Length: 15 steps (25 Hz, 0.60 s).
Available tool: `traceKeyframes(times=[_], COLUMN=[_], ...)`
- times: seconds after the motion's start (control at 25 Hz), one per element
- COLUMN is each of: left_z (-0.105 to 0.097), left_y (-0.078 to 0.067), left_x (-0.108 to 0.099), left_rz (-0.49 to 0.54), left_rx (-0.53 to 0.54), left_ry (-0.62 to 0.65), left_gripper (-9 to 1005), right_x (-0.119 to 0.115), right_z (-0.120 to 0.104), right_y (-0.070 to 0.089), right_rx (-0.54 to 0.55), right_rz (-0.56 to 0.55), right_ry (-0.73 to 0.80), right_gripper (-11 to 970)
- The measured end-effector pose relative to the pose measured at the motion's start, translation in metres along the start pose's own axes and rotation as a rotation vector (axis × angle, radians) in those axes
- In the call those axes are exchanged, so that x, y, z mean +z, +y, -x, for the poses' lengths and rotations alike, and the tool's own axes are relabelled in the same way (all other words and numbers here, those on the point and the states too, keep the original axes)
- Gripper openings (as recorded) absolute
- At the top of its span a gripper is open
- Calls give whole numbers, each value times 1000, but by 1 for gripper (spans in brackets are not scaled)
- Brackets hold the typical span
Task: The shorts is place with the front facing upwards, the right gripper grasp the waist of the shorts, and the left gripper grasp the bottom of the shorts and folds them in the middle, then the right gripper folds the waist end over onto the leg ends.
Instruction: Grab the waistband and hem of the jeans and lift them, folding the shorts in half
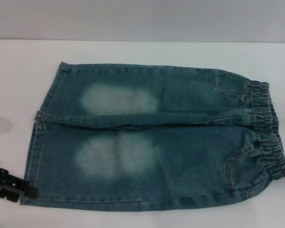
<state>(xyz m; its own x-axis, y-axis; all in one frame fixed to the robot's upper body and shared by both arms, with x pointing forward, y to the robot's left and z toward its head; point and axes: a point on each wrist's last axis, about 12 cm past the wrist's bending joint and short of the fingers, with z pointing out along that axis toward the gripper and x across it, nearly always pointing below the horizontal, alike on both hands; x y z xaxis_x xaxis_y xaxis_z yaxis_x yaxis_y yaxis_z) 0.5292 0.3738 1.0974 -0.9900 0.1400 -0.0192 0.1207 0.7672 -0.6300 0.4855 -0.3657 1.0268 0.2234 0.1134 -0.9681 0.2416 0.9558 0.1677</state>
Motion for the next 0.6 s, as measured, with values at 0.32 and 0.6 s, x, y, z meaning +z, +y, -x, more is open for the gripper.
traceKeyframes(times=[0.32, 0.6], left_z=[-1, 2], left_y=[-2, -8], left_x=[5, 11], left_rz=[-12, -30], left_rx=[1, 17], left_ry=[7, 17], left_gripper=[702, 700], right_x=[0, 0], right_z=[0, 0], right_y=[0, -1], right_rx=[7, 8], right_rz=[0, -2], right_ry=[-3, 2], right_gripper=[682, 679])
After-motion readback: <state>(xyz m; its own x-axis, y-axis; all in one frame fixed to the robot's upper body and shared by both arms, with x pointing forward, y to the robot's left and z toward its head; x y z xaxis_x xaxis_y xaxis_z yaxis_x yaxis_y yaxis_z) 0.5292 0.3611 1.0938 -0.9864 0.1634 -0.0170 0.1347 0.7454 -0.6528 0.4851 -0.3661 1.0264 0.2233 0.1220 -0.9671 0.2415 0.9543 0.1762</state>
